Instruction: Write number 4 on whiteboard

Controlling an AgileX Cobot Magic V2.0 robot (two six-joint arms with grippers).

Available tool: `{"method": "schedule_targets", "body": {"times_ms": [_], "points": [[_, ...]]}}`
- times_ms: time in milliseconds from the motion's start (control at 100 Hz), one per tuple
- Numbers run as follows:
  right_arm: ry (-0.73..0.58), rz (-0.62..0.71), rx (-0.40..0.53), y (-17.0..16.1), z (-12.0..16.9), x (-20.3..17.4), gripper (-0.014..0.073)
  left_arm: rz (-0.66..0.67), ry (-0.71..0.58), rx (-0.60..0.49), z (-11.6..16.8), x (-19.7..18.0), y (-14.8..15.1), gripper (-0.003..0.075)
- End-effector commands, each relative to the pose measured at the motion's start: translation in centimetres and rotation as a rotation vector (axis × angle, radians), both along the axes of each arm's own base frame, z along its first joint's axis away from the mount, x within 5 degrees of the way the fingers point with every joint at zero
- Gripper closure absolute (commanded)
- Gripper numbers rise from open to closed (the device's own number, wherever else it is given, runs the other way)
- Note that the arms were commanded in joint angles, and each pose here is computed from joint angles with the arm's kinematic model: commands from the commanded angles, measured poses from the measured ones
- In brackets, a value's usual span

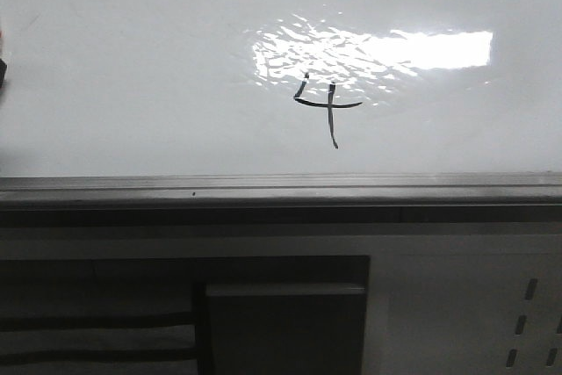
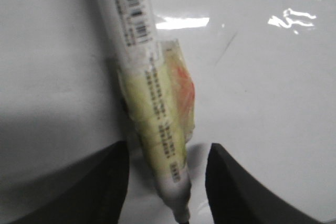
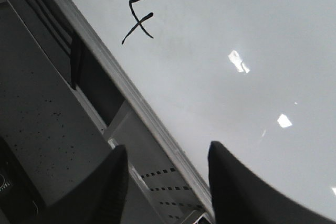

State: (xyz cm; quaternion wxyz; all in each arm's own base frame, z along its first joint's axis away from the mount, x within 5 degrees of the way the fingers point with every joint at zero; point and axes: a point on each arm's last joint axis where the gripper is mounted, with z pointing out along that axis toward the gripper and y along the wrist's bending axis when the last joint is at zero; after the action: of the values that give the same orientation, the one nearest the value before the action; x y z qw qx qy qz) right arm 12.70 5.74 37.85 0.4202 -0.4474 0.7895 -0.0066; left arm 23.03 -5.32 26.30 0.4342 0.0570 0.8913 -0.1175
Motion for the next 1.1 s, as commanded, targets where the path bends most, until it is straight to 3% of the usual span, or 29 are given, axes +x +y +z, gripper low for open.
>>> {"method": "schedule_targets", "body": {"times_ms": [0,90,190,290,360,610,740,840,960,1091], "points": [[-0.043,-0.008,0.037,-0.1,1.5,-0.2,0.0288,-0.012,-0.117,0.045,2.6,0.3,0.2,0.0354],[-0.019,-0.062,0.095,-0.2,2.3,-0.5,0.0296,-0.06,-0.139,0.072,4.7,-0.9,0.2,0.0354],[0.006,-0.21,0.198,-0.7,3.1,-0.5,0.0344,-0.103,-0.18,0.101,7.5,-2.7,0.4,0.0355],[0.031,-0.346,0.254,-1.3,2.9,-0.2,0.0404,-0.132,-0.225,0.128,9.6,-5.3,0.8,0.0355],[0.036,-0.369,0.271,-1.4,2.5,-0.3,0.0447,-0.141,-0.258,0.131,10.5,-7.3,1.1,0.0355],[-0.16,-0.384,0.495,-2.1,0.4,-2.5,0.066,-0.082,-0.421,0.072,9.2,-12.7,2.3,0.036],[-0.298,-0.368,0.59,-2.7,-0.6,-3.8,0.0658,-0.032,-0.533,0.064,7.5,-13.6,2.8,0.0451],[-0.379,-0.352,0.583,-3.2,-1.3,-4.6,0.0659,0.01,-0.595,0.056,5.9,-13.5,3.1,0.0577],[-0.383,-0.353,0.566,-3.4,-2.3,-5.1,0.0659,0.058,-0.638,0.009,4.9,-13.1,3.3,0.0736],[-0.356,-0.36,0.55,-3.4,-3.1,-4.9,0.0659,0.062,-0.614,0.004,3.9,-13.1,3.3,0.0741]]}}
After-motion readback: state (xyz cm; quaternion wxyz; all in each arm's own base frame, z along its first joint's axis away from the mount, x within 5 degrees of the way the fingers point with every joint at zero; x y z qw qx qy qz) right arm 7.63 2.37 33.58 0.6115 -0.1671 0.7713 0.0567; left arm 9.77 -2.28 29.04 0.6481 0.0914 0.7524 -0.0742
